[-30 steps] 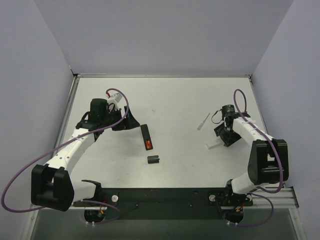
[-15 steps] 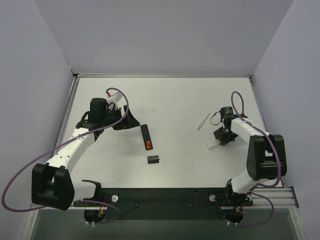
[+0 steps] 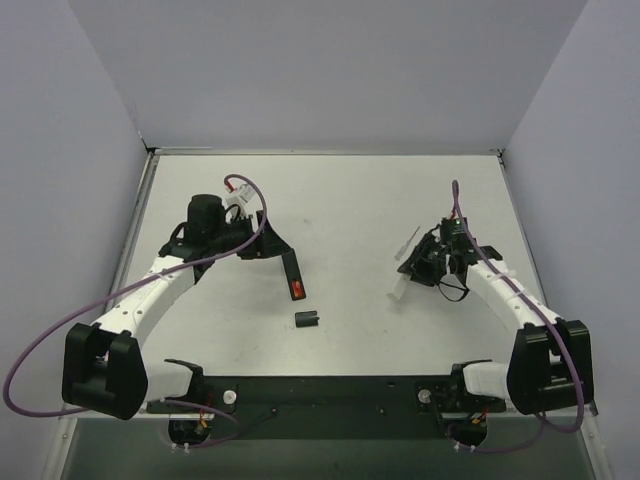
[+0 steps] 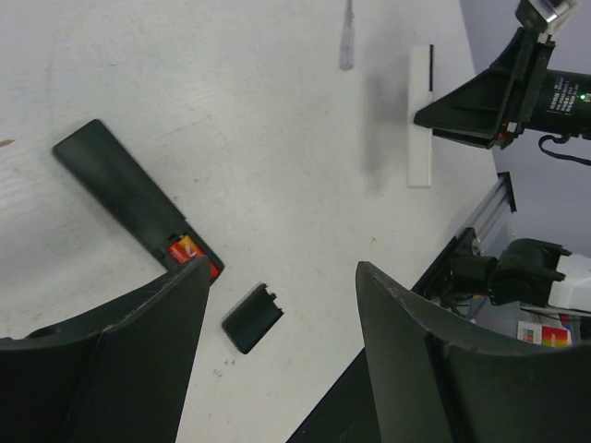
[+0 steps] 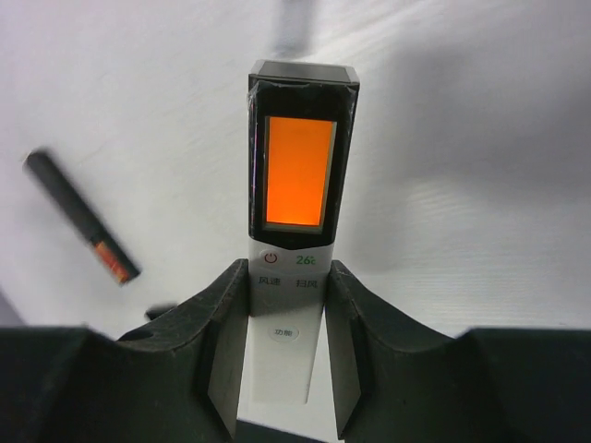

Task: Unload the batteries from the remote control

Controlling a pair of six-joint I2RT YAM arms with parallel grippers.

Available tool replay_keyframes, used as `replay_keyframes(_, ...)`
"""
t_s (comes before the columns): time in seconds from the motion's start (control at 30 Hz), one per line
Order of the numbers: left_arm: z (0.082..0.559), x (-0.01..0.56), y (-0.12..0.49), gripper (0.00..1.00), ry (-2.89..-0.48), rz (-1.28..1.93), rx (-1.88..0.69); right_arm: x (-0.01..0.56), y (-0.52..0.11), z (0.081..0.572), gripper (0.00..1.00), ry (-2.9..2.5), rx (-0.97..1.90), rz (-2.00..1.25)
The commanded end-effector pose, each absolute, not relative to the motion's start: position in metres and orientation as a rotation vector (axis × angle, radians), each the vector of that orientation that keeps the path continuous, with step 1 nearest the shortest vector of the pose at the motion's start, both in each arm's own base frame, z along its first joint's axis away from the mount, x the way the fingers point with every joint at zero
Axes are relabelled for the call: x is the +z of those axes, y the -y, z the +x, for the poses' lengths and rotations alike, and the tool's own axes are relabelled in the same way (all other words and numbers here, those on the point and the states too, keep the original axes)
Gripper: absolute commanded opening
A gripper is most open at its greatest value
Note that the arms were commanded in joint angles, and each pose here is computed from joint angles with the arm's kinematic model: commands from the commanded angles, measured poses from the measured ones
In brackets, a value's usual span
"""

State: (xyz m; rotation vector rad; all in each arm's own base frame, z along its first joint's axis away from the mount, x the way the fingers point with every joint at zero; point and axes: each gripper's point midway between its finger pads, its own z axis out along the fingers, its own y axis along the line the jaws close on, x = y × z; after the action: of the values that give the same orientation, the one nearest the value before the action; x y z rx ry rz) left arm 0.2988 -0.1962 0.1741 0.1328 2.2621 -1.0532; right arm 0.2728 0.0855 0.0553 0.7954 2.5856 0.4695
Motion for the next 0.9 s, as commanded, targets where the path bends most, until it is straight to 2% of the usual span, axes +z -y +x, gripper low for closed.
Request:
replay_keyframes(0.0, 0.287, 0.22, 0.233, 0.74, -2.103, 0.273, -1.296, 0.117, -0.16, 0.268, 0.14, -2.487, 0.909, 0.278)
replay_keyframes(0.23, 0.271, 0.271, 0.272, 0.73, -1.906, 0.375, -1.556, 0.206, -0.241, 0.239, 0.14, -2.17, 1.458, -0.155)
replay_keyframes(0.57, 0.251, 0.301, 0.302, 0.76, -1.748, 0.366, -1.817, 0.266, -0.27, 0.202, 0.13, -1.925, 1.724, -0.341)
replay_keyframes(0.87, 0.243, 0.3, 0.321, 0.76, -1.723, 0.366, -1.918, 0.274, -0.283, 0.185, 0.14, -1.896, 1.771, -0.419)
